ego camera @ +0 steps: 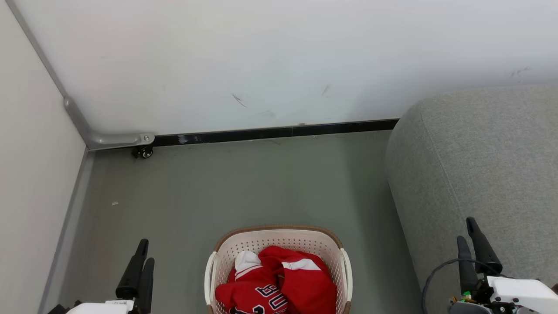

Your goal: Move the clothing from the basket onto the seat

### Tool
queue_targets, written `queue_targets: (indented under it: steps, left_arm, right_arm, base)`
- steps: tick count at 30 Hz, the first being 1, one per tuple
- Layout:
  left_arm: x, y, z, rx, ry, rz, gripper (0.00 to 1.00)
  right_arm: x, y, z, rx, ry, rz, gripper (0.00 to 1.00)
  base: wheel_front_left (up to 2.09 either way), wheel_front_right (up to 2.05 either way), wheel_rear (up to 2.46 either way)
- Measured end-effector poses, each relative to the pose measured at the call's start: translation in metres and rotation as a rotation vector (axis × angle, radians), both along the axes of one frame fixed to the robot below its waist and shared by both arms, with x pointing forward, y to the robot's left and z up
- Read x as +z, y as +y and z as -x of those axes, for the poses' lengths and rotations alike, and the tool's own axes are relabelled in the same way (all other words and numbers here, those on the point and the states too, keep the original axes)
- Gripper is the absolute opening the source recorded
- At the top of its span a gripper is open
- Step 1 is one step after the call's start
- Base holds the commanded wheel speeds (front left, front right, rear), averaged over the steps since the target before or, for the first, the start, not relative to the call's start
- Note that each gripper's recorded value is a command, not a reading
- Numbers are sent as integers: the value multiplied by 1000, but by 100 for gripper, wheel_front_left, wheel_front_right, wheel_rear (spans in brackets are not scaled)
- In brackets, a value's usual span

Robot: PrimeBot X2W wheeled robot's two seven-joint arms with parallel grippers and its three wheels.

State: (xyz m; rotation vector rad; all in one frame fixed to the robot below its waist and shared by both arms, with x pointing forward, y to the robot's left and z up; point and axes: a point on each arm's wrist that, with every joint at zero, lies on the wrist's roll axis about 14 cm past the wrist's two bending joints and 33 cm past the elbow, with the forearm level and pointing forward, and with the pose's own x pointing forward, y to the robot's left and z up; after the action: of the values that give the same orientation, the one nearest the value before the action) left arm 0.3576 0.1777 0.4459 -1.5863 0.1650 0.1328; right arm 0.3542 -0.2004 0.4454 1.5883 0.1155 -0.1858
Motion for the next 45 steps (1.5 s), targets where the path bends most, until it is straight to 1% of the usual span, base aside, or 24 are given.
queue_targets:
  steps: [4, 11, 16, 24, 33, 45]
  left_arm:
    - [3, -3, -1, -4, -9, -20, 100]
    - [8, -7, -2, -20, -27, -90, 100]
    - [13, -8, -4, -39, -42, -159, 100]
    - [23, -8, -7, -42, -74, -285, 100]
    - [32, -13, -9, -73, -103, -454, 100]
    - [42, -27, -6, -148, -155, -747, 100]
  right_arm:
    - [3, 3, -1, 8, -9, 25, 100]
    - [7, 8, -2, 29, -18, 88, 100]
    - [8, 10, -3, 40, -19, 150, 100]
    - [11, 12, -6, 69, -26, 280, 100]
    - [16, 14, -7, 94, -43, 433, 100]
    - [17, 22, -3, 148, -58, 647, 100]
  base:
    - [0, 0, 0]
    - [0, 0, 0]
    - [0, 0, 0]
    - [0, 0, 0]
    - [0, 0, 0]
    - [0, 0, 0]
